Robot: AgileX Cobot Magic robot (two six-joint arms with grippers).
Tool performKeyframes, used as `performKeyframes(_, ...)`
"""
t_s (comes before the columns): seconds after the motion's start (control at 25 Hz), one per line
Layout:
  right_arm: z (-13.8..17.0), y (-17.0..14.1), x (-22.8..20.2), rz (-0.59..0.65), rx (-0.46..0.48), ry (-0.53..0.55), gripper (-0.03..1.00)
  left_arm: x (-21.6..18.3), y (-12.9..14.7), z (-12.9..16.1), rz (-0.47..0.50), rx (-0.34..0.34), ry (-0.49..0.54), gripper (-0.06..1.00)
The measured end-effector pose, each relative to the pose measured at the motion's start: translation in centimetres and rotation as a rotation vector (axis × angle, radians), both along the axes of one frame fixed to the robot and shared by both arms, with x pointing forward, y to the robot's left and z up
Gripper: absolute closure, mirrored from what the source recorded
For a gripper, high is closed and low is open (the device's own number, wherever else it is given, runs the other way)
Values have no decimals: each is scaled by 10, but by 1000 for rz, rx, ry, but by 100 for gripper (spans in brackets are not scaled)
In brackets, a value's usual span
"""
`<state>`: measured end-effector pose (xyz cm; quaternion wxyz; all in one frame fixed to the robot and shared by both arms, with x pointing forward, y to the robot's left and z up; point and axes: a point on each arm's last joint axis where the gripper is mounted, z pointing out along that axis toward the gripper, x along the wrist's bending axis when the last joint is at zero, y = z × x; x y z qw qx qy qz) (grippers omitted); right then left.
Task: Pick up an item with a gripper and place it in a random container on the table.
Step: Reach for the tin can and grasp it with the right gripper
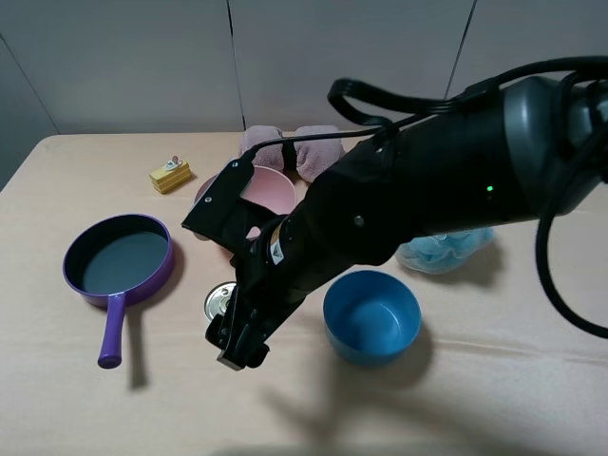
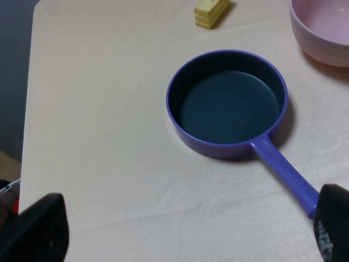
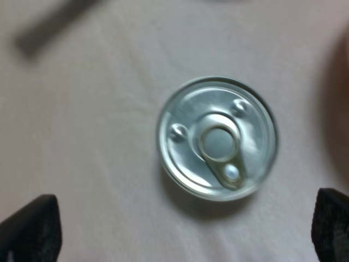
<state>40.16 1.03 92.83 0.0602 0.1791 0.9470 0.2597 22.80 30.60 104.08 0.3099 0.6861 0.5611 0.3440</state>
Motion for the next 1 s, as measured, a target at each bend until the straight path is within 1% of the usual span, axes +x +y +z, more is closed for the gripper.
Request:
performKeyframes(0.28,-13,12,2,7,2,-5,27,0,0,0,0,0,0,4)
performKeyframes(0.52,-23,16,5,4,9,-15,27,0,0,0,0,0,0,4)
performKeyframes(0.68,-31,19,7,1,22,-30,27,0,0,0,0,0,0,4)
performKeyframes(1.0,-36,23,11,-6,56,-58,27,0,0,0,0,0,0,4)
